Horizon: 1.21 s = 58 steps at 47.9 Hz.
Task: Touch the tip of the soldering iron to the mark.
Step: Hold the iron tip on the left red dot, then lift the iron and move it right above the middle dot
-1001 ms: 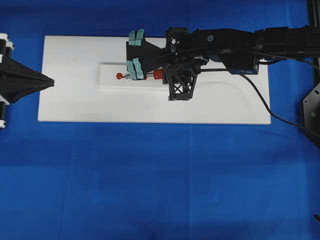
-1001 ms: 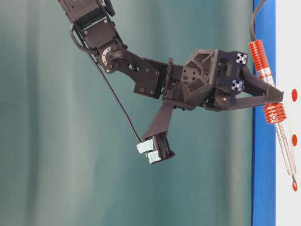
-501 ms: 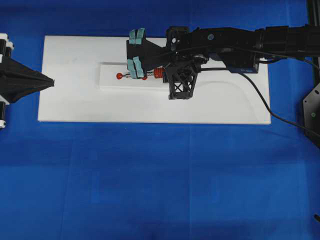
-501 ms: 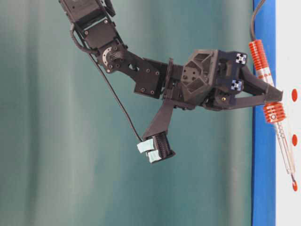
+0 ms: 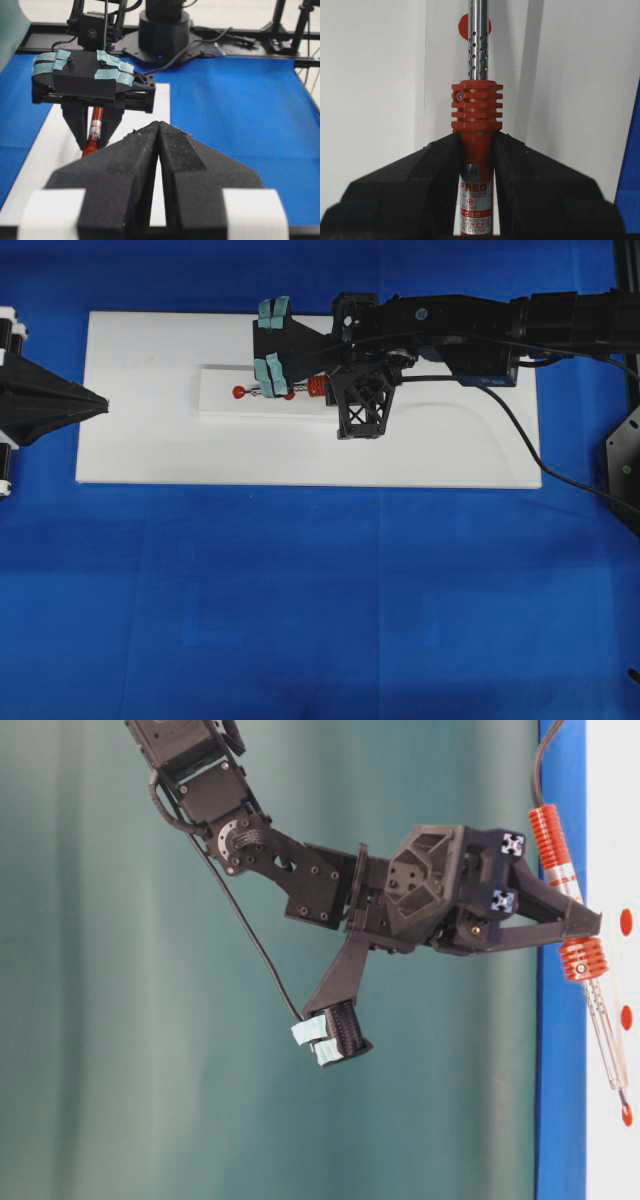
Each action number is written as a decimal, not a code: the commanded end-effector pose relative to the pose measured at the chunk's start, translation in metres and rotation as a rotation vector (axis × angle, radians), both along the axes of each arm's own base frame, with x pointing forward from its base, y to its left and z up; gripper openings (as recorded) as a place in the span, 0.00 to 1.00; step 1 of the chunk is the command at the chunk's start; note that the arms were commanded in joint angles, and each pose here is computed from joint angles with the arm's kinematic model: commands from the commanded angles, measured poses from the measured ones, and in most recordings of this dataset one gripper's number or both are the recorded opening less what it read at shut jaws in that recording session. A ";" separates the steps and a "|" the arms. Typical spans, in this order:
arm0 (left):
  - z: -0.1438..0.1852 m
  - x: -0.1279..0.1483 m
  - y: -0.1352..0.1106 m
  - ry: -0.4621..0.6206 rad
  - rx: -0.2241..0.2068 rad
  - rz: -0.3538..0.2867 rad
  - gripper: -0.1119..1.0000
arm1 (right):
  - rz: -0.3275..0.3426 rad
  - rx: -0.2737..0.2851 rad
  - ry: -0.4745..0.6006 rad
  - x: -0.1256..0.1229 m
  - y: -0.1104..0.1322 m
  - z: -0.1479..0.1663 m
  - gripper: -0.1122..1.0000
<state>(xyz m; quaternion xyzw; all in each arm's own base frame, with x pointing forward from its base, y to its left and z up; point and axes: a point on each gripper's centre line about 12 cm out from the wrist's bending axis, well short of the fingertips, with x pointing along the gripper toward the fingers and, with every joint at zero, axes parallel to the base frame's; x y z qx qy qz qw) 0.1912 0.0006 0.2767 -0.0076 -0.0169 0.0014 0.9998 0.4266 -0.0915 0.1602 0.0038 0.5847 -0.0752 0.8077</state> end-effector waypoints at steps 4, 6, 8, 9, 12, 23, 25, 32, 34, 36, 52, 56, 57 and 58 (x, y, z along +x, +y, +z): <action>0.004 0.001 0.000 -0.012 0.002 0.000 0.10 | 0.001 -0.010 -0.043 0.005 -0.002 0.015 0.16; 0.004 0.001 0.000 -0.012 0.003 -0.001 0.10 | 0.000 -0.009 -0.042 0.005 -0.002 0.015 0.16; 0.004 0.001 0.000 -0.011 0.002 0.000 0.10 | 0.000 -0.009 -0.040 0.005 -0.002 0.014 0.16; 0.004 0.001 0.000 -0.011 0.003 -0.001 0.10 | 0.002 -0.008 -0.040 0.006 -0.001 0.014 0.16; 0.004 0.001 0.000 -0.012 0.002 0.000 0.10 | 0.002 -0.008 -0.039 0.006 -0.001 0.013 0.16; 0.004 0.001 0.000 -0.012 0.002 0.000 0.10 | 0.003 -0.008 -0.037 0.006 0.000 0.012 0.16; 0.004 0.001 0.000 -0.012 0.002 0.000 0.10 | 0.003 -0.008 -0.037 0.006 0.000 0.012 0.16; 0.004 0.001 0.000 -0.012 0.002 0.000 0.10 | 0.002 -0.008 -0.039 0.006 0.000 0.014 0.16; 0.004 0.001 0.000 -0.012 0.002 0.000 0.10 | 0.002 -0.008 -0.041 0.006 -0.001 0.015 0.16; 0.004 0.001 0.000 -0.012 0.002 0.000 0.10 | 0.001 -0.008 -0.042 0.006 -0.001 0.016 0.16; 0.004 0.001 0.000 -0.012 0.002 0.000 0.10 | 0.000 -0.030 -0.079 -0.001 -0.001 0.059 0.16; 0.004 0.001 0.000 -0.012 0.002 0.000 0.10 | -0.003 -0.034 -0.086 -0.004 -0.001 0.073 0.16; 0.004 0.001 0.000 -0.012 0.002 0.000 0.10 | -0.002 -0.037 -0.085 -0.005 -0.001 0.076 0.16; 0.004 0.001 0.000 -0.012 0.002 0.000 0.10 | -0.002 -0.039 -0.087 -0.006 -0.001 0.079 0.16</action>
